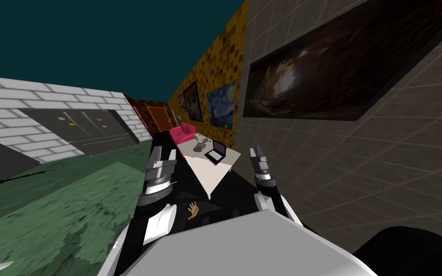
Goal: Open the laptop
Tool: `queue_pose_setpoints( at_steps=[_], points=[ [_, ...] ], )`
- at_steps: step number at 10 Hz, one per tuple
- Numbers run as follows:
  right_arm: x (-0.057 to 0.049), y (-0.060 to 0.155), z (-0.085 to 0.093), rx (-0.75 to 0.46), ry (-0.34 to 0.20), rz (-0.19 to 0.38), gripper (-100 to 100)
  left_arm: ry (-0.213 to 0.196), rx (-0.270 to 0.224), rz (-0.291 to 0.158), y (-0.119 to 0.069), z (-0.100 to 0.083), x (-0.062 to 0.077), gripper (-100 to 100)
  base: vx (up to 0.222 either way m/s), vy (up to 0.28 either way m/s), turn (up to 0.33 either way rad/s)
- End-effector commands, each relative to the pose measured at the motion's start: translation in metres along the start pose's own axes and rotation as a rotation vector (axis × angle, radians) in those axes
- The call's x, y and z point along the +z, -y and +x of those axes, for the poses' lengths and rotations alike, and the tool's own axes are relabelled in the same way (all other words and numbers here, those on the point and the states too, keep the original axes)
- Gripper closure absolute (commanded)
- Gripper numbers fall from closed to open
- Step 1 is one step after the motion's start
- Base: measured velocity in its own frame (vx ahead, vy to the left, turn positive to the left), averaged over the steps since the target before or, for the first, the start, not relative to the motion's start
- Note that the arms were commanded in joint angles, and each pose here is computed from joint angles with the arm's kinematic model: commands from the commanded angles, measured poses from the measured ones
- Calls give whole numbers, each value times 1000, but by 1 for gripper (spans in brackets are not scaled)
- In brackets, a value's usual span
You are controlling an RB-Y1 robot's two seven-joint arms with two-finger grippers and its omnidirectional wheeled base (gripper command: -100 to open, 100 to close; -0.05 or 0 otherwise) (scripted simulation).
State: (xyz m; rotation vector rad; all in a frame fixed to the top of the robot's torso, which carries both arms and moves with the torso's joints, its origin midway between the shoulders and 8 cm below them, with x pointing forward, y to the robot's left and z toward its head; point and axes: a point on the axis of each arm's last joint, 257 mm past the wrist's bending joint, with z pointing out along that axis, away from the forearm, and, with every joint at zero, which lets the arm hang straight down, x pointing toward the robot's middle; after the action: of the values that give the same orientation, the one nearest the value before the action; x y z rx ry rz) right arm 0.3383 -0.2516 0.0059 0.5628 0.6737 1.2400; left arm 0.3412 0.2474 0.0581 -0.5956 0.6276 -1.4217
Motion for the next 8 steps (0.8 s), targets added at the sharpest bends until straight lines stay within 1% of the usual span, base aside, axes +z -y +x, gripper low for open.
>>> queue_pose_setpoints(
  at_steps=[1, 8],
  points=[
    [0, 0, 0, 0, 0, 0, 0, 0, 0, 0, 0, 0, 0, 0, 0, 0, 0],
    [0, 0, 0, 0, 0, 0, 0, 0, 0, 0, 0, 0, 0, 0, 0, 0, 0]
  ],
)
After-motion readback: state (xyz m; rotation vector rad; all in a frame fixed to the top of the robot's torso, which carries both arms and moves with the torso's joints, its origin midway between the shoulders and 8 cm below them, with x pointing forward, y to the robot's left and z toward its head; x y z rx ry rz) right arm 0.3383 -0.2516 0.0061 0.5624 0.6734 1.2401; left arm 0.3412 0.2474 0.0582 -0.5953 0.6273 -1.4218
